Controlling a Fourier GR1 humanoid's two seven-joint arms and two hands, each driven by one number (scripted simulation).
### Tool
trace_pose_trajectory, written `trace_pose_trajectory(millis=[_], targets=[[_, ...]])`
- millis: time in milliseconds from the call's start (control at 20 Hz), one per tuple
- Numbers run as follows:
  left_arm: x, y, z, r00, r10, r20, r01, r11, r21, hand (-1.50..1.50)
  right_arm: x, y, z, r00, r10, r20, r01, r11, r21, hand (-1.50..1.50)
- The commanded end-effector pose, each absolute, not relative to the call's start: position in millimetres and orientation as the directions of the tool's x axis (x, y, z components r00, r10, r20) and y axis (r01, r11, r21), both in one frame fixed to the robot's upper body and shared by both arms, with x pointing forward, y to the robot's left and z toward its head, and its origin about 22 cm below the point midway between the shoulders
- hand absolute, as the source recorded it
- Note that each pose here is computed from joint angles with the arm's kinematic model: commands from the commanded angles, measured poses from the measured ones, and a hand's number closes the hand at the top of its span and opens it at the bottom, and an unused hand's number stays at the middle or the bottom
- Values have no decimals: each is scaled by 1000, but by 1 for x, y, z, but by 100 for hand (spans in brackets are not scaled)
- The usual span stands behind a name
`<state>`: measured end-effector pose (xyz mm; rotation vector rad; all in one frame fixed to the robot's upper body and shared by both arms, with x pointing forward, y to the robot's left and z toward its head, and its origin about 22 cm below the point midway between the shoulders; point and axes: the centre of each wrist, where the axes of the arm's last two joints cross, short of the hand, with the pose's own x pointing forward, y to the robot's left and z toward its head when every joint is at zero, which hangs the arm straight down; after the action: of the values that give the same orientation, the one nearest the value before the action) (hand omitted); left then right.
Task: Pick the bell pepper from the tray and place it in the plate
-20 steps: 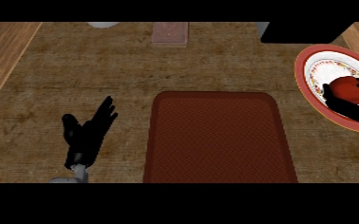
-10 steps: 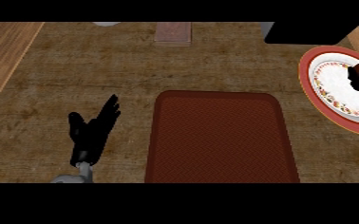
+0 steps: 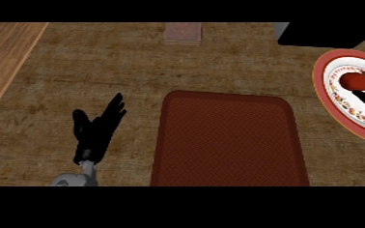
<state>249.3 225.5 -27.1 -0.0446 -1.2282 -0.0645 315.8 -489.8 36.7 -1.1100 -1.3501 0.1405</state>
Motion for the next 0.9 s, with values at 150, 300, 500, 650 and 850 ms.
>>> trace_pose_trajectory(millis=[150,300,500,650,850], targets=[[256,222,-19,345,-11,939,68,998,-13,0,319,-485,28,136,587,798,469,671,-574,-150],[246,229,-28,338,-24,941,72,997,0,0,326,-490,46,21,523,852,562,699,-443,-150],[250,223,-26,338,-28,941,58,998,9,0,315,-504,47,-50,432,901,622,719,-310,-150],[232,223,-43,360,-32,932,64,998,10,0,294,-519,38,-55,376,925,633,729,-259,-150],[237,236,-32,336,-25,942,55,998,7,0,261,-554,52,-75,314,947,566,795,-218,-150]])
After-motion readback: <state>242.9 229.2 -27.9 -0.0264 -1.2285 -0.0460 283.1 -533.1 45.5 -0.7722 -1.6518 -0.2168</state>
